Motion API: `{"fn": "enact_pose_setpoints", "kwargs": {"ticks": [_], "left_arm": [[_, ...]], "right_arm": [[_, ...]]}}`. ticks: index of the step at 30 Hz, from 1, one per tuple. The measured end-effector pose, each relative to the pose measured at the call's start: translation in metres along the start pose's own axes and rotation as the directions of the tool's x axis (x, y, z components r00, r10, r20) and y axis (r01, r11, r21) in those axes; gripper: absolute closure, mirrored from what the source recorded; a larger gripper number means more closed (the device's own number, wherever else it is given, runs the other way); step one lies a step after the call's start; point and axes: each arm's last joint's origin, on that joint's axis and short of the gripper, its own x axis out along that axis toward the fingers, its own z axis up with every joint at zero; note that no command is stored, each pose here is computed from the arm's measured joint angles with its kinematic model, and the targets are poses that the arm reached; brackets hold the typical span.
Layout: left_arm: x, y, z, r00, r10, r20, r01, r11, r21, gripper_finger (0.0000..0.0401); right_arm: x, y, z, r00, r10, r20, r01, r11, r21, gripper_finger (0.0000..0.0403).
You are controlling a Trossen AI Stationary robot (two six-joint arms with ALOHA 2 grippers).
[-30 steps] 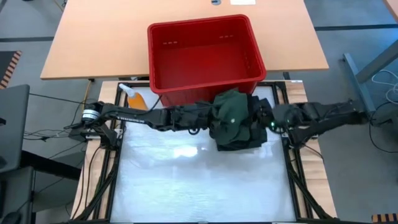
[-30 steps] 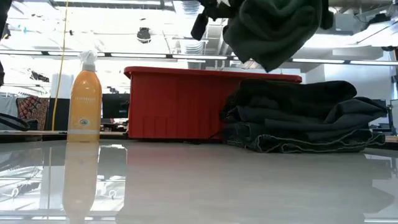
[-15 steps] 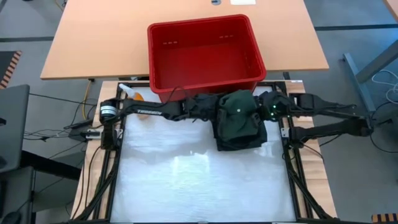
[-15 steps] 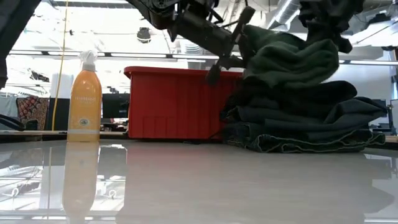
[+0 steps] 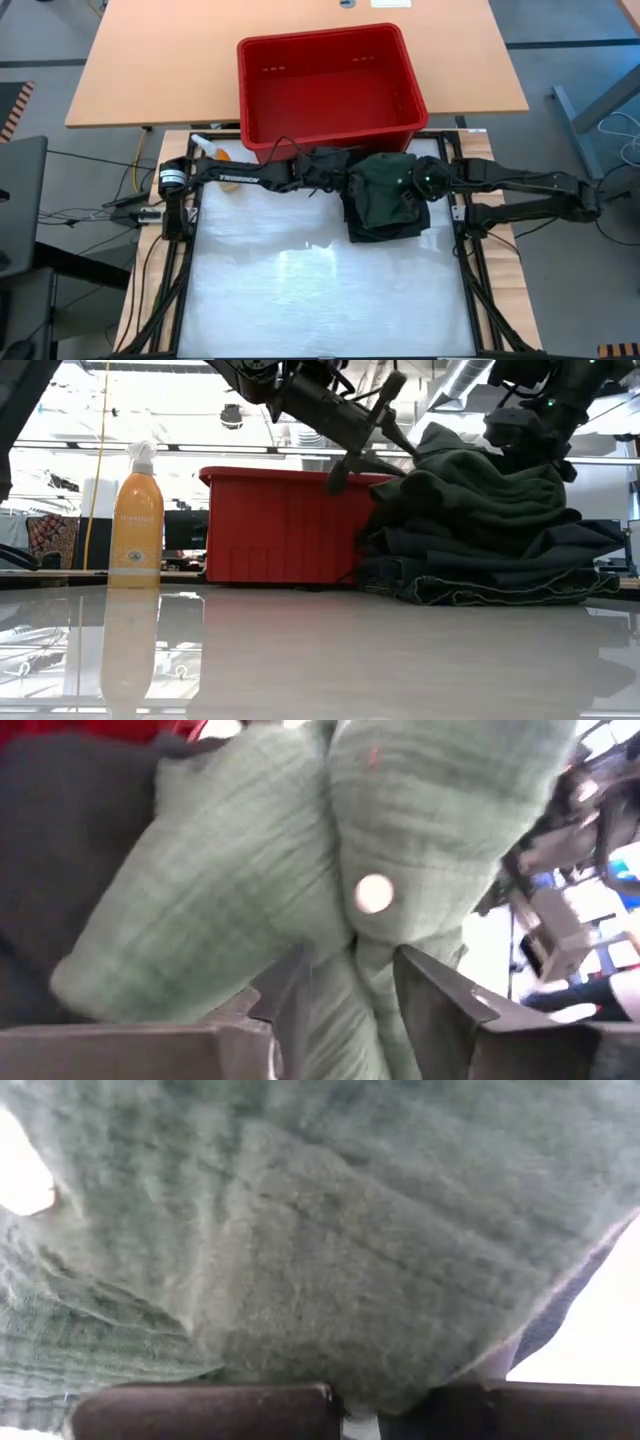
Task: Fold Laundry from Bin
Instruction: Stack the green polo shirt on top of the black shirt
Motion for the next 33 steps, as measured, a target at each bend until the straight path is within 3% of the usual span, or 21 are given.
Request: {"fn": "enact_pose_setpoints", "kwargs": {"ticks": [7, 10, 12, 15, 17, 20, 24, 28, 33], "left_arm": [[-0.026, -0.008, 0.018, 0.999, 0.046, 0.005, -0.046, 0.999, 0.002, 0.0249], [-0.043, -0.025, 0.024, 0.995, 0.041, 0.088, -0.047, 0.997, 0.068, 0.0253], [-0.055, -0.047, 0.026, 0.985, -0.051, 0.168, 0.022, 0.985, 0.171, 0.0256], [-0.066, -0.083, 0.020, 0.929, -0.264, 0.259, 0.155, 0.914, 0.375, 0.0260], [-0.064, -0.092, 0.009, 0.914, -0.292, 0.282, 0.139, 0.878, 0.458, 0.0263], [-0.043, -0.081, -0.005, 0.934, -0.273, 0.232, 0.123, 0.852, 0.508, 0.0268], [-0.014, -0.059, -0.012, 0.934, -0.321, 0.158, 0.165, 0.779, 0.605, 0.0274], [-0.002, -0.048, 0.000, 0.932, -0.316, 0.179, 0.120, 0.733, 0.669, 0.0282], [0.013, -0.038, 0.022, 0.929, -0.345, 0.131, 0.125, 0.627, 0.769, 0.0289]], "right_arm": [[-0.003, -0.003, 0.002, 1.000, 0.009, 0.022, -0.008, 1.000, -0.023, 0.0355], [-0.004, -0.006, 0.003, 1.000, 0.007, 0.029, -0.006, 1.000, -0.013, 0.0355], [-0.005, -0.007, 0.004, 0.999, 0.008, 0.032, -0.008, 1.000, -0.011, 0.0355], [-0.007, -0.006, 0.007, 0.999, 0.012, 0.041, -0.011, 1.000, -0.009, 0.0355], [-0.009, -0.005, 0.009, 0.998, 0.019, 0.053, -0.018, 1.000, -0.007, 0.0355], [-0.013, -0.004, 0.012, 0.997, 0.028, 0.067, -0.028, 1.000, 0.001, 0.0355], [-0.015, -0.004, 0.015, 0.996, 0.030, 0.083, -0.033, 0.999, 0.034, 0.0355], [-0.015, -0.003, 0.016, 0.994, 0.039, 0.098, -0.046, 0.996, 0.073, 0.0355], [-0.016, -0.003, 0.016, 0.994, 0.041, 0.097, -0.051, 0.993, 0.105, 0.0354]]}}
